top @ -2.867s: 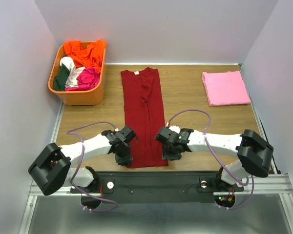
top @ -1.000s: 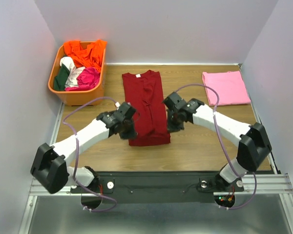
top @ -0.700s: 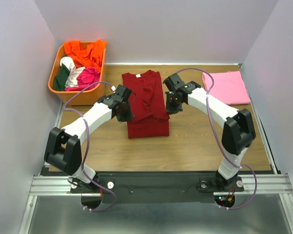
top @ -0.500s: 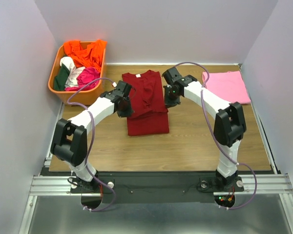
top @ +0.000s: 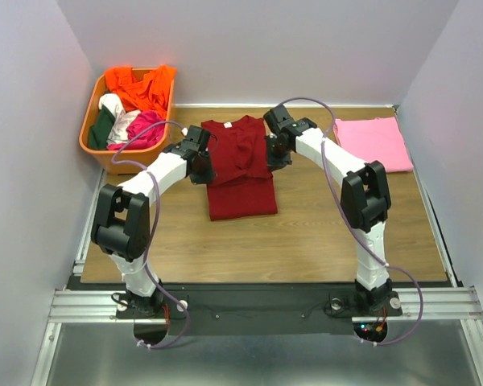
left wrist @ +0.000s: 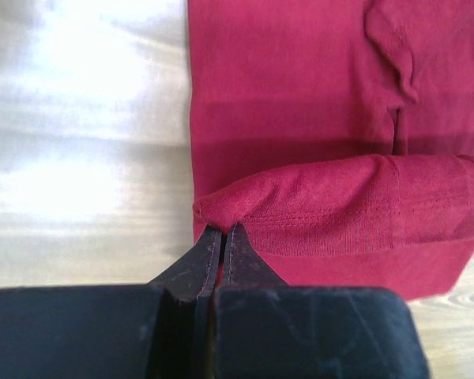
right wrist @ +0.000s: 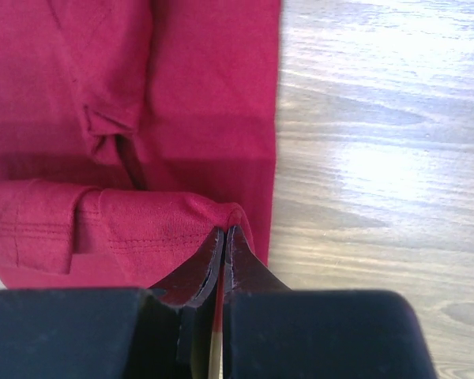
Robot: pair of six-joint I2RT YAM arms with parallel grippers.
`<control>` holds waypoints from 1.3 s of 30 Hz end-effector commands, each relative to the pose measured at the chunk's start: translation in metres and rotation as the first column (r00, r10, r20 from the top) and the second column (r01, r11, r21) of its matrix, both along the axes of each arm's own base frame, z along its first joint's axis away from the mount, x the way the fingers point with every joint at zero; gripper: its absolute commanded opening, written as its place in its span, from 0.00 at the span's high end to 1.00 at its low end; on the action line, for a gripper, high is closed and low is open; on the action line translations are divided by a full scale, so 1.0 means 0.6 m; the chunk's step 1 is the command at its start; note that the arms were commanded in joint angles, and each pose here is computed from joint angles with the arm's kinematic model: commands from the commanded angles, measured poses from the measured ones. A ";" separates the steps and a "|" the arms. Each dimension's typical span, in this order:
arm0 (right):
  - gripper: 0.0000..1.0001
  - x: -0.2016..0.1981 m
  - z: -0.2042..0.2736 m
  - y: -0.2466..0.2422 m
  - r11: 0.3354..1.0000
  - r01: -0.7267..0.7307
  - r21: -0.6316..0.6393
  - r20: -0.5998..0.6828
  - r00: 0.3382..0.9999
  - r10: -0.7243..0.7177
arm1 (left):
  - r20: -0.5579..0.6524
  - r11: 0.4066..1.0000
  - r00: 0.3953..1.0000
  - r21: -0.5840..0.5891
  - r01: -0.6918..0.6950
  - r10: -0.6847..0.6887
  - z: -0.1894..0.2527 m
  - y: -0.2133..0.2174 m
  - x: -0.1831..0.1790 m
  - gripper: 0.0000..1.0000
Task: Fold and stack the t-shirts
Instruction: Fold the tshirt
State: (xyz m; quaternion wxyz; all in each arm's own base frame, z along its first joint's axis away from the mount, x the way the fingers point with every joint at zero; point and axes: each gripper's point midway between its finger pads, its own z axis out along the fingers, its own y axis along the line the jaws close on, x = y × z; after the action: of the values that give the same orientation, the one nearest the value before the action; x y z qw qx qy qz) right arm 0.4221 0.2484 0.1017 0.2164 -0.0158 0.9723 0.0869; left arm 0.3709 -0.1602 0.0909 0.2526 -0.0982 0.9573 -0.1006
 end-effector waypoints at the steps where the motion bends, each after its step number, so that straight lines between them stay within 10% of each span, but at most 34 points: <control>1: 0.99 0.032 -0.004 -0.027 0.999 0.026 -0.043 0.034 0.999 -0.024 | 0.046 0.999 0.999 0.042 0.019 -0.021 0.008 0.012 0.038 1.00; 12: 0.95 0.051 -0.037 -0.033 0.997 0.027 -0.067 0.048 0.999 -0.023 | 0.045 0.998 0.998 0.038 0.040 -0.041 -0.029 0.006 0.057 0.92; 17: 0.64 0.055 0.001 -0.035 0.997 -0.027 -0.073 0.104 0.994 0.035 | 0.103 0.998 0.993 0.038 0.044 -0.048 0.009 0.008 0.065 0.41; 21: 0.41 0.047 0.053 -0.034 0.992 -0.102 -0.078 0.179 0.977 0.114 | 0.191 1.000 0.981 0.008 0.023 -0.024 0.084 0.013 0.056 0.20; 34: 0.01 -0.006 0.051 0.046 0.862 -0.447 -0.240 0.289 0.815 0.503 | 0.202 0.984 0.979 -0.173 0.032 0.003 0.084 -0.047 -0.080 0.38; 39: 0.00 0.001 0.022 0.054 0.825 -0.492 -0.279 0.265 0.786 0.559 | 0.158 0.981 0.987 -0.187 0.041 -0.011 0.042 -0.082 -0.088 0.57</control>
State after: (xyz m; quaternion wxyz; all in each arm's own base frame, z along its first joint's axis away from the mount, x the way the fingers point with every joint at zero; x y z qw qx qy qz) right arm 0.3984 0.2770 0.1109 0.3072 -0.2965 0.9027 0.0535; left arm 0.3089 -0.1904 0.1163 0.3058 -0.0845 0.9317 -0.1768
